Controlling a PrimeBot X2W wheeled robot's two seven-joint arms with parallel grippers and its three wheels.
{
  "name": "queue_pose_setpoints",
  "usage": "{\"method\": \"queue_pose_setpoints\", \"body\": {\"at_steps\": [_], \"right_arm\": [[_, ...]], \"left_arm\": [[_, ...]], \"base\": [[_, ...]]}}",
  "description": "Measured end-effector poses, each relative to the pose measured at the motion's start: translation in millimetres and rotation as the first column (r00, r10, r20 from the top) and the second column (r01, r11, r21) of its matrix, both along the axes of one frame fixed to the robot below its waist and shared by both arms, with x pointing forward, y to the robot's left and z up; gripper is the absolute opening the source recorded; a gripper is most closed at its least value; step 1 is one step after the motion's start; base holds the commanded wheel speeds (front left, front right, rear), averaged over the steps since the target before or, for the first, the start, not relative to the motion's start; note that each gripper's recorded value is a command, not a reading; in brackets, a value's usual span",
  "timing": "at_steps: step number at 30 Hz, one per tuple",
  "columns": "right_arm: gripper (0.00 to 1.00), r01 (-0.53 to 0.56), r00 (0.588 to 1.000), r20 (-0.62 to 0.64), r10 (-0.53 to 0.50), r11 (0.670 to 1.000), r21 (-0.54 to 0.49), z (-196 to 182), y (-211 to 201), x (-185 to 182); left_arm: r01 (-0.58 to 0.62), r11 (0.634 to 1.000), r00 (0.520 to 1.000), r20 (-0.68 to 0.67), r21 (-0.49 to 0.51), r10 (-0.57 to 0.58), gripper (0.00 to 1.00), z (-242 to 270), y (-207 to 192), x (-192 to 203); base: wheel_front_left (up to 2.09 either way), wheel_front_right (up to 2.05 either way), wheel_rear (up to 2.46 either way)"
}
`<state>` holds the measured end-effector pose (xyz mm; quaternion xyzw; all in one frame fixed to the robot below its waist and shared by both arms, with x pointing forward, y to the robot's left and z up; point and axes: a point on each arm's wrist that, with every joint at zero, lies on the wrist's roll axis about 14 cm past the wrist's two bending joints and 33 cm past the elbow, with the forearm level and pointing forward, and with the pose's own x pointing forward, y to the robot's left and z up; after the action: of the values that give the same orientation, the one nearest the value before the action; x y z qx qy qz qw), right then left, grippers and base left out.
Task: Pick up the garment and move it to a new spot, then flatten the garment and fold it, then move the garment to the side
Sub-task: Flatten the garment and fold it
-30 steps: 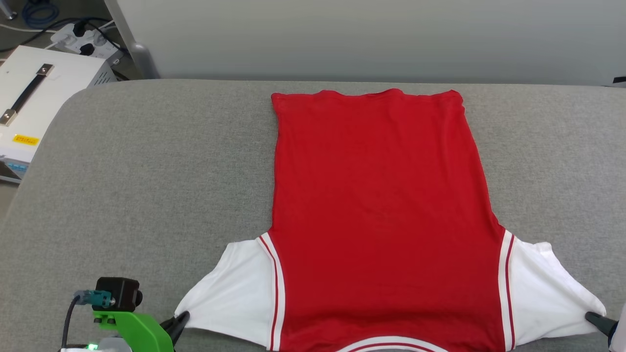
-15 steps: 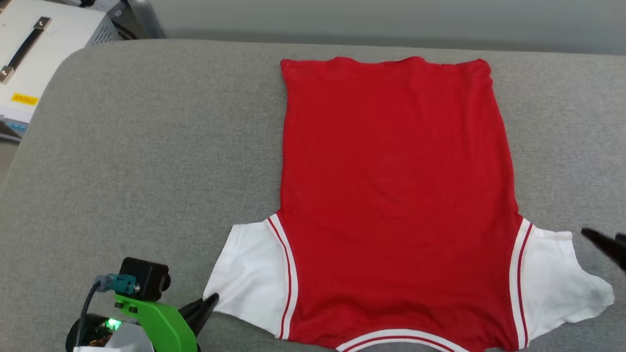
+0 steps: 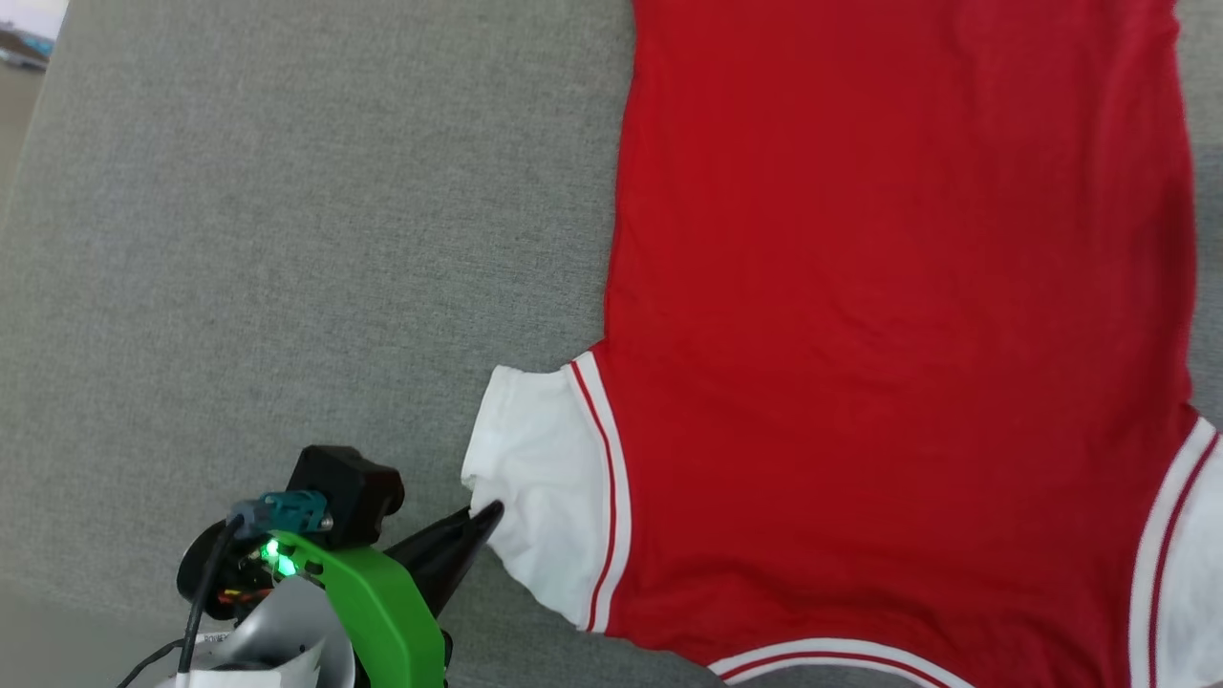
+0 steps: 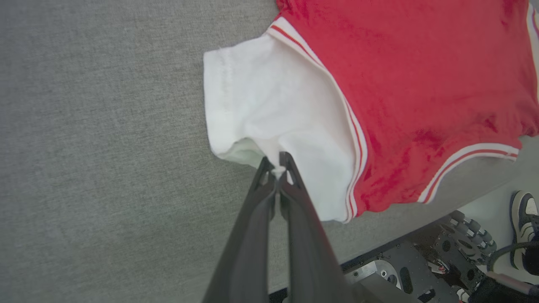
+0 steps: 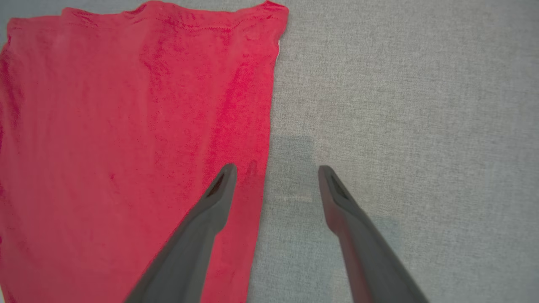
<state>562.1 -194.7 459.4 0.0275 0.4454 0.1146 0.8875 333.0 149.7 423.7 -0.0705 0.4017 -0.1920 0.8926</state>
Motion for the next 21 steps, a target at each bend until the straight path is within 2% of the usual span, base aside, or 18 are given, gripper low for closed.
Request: {"method": "queue_pose_setpoints", "body": {"at_steps": [8,19,20,21], "right_arm": [[1.0,-0.02,0.998,-0.057,0.017,0.999,-0.05,-39,19,61],[1.0,-0.083,0.99,-0.122,0.074,0.994,-0.07,-96,54,96],[0.96,-0.093,0.988,-0.133,0.082,0.993,-0.075,-101,56,96],[0.37,-0.101,0.986,-0.143,0.089,0.992,-0.078,-106,58,96]], "left_arm": [[-0.062,0.998,0.997,-0.044,0.016,0.062,0.0,-18,11,2],[-0.145,0.988,0.986,-0.074,0.048,0.148,0.0,-36,28,0],[-0.149,0.987,0.985,-0.08,0.055,0.154,0.0,-38,30,-1],[-0.153,0.986,0.984,-0.086,0.059,0.157,0.0,-39,31,-2]], "base": [[0.0,0.0,0.0],[0.0,0.0,0.0],[0.0,0.0,0.0],[0.0,0.0,0.0]]}}
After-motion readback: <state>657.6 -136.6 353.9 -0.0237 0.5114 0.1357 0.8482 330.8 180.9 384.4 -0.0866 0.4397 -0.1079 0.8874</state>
